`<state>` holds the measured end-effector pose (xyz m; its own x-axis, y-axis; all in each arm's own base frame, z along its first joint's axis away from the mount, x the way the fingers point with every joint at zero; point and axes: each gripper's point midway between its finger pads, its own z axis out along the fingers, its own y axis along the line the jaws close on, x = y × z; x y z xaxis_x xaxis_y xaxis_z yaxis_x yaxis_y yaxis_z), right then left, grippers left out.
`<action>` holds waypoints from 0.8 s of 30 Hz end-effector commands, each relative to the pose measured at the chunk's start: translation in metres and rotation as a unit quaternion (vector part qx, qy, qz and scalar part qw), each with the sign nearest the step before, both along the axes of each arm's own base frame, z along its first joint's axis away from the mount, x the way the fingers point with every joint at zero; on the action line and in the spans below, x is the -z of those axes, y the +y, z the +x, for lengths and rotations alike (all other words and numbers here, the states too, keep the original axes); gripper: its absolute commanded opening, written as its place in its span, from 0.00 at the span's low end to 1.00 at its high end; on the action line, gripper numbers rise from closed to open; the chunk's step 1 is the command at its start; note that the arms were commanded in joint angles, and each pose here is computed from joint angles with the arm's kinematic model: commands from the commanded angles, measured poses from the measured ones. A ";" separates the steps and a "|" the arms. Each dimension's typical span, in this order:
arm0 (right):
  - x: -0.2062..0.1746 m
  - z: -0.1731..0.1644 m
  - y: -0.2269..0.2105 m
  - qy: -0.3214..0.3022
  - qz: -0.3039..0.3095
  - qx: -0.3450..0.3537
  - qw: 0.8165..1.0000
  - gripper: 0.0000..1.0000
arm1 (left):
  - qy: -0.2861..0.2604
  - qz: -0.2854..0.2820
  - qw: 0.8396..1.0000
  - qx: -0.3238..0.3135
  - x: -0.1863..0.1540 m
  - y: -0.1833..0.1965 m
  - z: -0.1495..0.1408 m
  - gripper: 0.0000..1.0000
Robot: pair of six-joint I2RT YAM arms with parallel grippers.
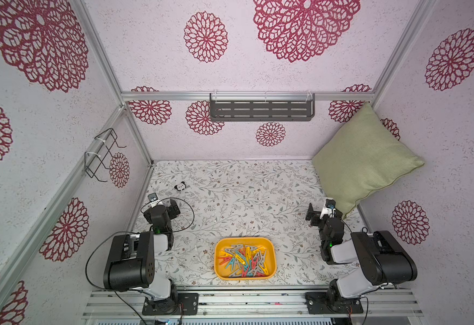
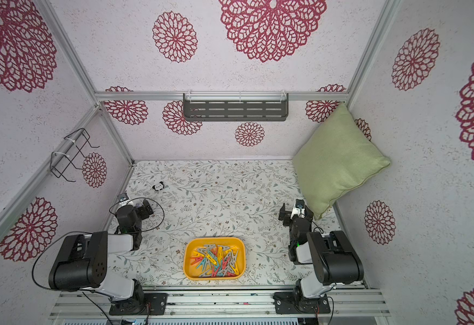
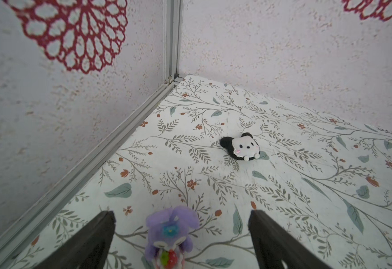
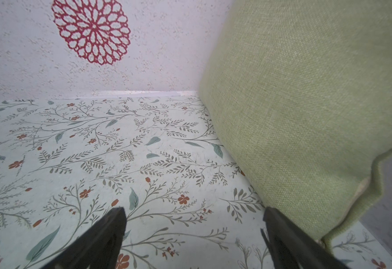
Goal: Put the clothespins into the storage box
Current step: Reset both arms
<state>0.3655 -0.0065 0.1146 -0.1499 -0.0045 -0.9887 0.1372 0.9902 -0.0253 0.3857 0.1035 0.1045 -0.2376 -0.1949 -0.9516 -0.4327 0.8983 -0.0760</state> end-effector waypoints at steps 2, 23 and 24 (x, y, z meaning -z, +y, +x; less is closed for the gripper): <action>-0.018 0.004 0.003 -0.034 -0.005 -0.006 0.999 0.99 | -0.022 0.016 1.000 -0.003 -0.016 -0.003 0.006 0.97; -0.016 0.003 -0.010 -0.032 0.005 0.033 0.999 0.99 | -0.017 0.040 0.999 -0.019 -0.017 -0.002 0.007 0.97; -0.017 0.002 -0.010 -0.033 0.004 0.033 0.999 0.99 | -0.017 0.040 0.999 -0.019 -0.017 -0.003 0.007 0.97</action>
<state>0.3631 -0.0166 0.1204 -0.1241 -0.0013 -0.9923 0.2024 0.9789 -0.0266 0.3862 0.1013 0.1114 -0.2277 -0.1439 -0.9631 -0.4659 0.8846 -0.0220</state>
